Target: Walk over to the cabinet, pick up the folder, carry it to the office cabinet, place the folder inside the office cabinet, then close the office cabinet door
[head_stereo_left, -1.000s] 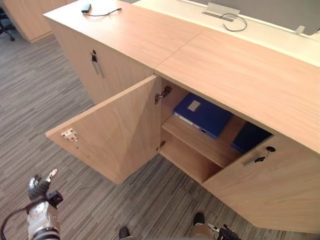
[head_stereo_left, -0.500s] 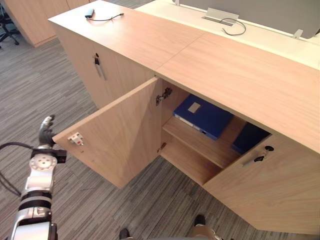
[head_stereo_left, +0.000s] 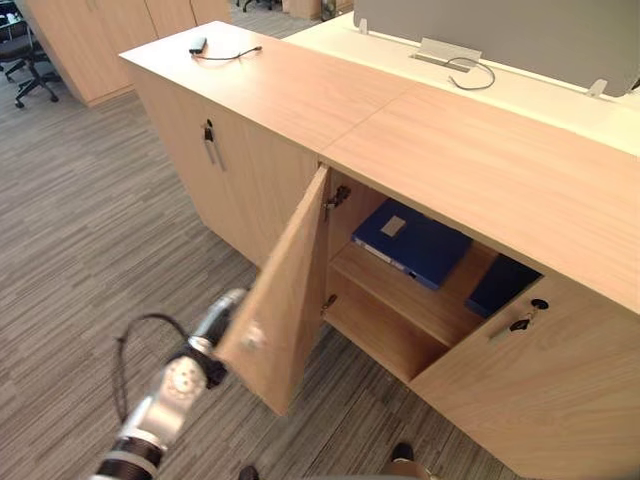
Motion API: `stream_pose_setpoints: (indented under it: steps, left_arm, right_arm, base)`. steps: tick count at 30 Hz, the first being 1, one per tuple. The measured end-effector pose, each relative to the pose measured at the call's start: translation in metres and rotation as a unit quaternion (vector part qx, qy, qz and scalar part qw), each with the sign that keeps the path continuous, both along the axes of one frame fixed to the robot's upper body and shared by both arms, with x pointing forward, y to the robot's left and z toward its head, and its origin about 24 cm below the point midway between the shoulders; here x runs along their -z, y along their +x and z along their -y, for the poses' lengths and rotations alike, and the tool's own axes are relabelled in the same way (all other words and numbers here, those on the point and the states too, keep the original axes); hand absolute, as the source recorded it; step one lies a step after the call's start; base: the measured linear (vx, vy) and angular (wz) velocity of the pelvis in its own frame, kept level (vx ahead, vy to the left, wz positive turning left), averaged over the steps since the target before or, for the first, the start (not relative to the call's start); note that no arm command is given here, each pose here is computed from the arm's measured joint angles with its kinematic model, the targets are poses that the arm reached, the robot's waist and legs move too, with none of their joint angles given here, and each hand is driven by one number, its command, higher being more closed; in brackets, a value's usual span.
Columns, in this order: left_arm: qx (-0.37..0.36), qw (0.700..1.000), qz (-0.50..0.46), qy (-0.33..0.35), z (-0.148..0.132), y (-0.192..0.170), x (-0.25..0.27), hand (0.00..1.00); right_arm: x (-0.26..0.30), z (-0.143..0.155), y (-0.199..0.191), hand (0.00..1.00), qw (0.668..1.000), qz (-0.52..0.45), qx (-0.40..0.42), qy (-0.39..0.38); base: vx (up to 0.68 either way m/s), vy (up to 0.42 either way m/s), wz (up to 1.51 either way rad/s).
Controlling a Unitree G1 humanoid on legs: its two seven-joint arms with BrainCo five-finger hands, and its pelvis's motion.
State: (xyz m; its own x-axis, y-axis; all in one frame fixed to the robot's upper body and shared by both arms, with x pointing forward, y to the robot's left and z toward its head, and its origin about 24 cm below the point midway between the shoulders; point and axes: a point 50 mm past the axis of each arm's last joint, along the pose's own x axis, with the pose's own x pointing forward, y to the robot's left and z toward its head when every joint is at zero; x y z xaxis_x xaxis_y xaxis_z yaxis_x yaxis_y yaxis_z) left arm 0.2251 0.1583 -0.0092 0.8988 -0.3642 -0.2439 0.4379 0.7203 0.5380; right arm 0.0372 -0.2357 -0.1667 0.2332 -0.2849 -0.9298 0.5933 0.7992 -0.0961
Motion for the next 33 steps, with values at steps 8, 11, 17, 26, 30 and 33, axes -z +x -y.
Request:
stream_pose_setpoints:
  steps: [8, 11, 17, 26, 30, 33]
  left_arm:
    - [0.116, 0.978, -0.101, -0.143, 0.07, -0.032, 0.016, 0.0]
    - [0.117, 0.969, -0.126, -0.175, 0.072, -0.038, 0.018, 0.0]
    - [0.114, 0.951, -0.171, -0.231, 0.078, -0.056, 0.025, 0.0]
    - [-0.043, 0.937, -0.137, -0.317, 0.062, -0.03, 0.025, 0.0]
    - [-0.17, 0.94, -0.124, -0.27, 0.03, -0.036, 0.041, 0.0]
    - [-0.244, 0.936, -0.114, -0.228, 0.01, -0.049, 0.049, 0.0]
  right_arm:
    - [0.001, -0.002, 0.002, 0.0, 1.0, -0.005, -0.019, -0.001]
    - [0.0, -0.001, 0.004, 0.0, 1.0, -0.006, -0.028, -0.004]
    - [-0.003, 0.01, 0.012, 0.0, 0.998, -0.002, -0.051, -0.02]
    - [-0.005, 0.021, 0.003, 0.0, 0.997, -0.026, -0.07, -0.031]
    - [-0.004, 0.023, -0.008, 0.0, 0.997, -0.042, -0.053, -0.036]
    - [-0.007, 0.027, 0.004, 0.0, 0.996, -0.025, -0.062, -0.057]
  base:
    - [0.05, 0.007, -0.08]
    - [-0.01, 0.011, -0.07]
    - [-0.01, 0.014, -0.19]
    - [-0.01, -0.054, 0.01]
    - [0.03, -0.288, -0.09]
    - [0.1, -0.193, -0.66]
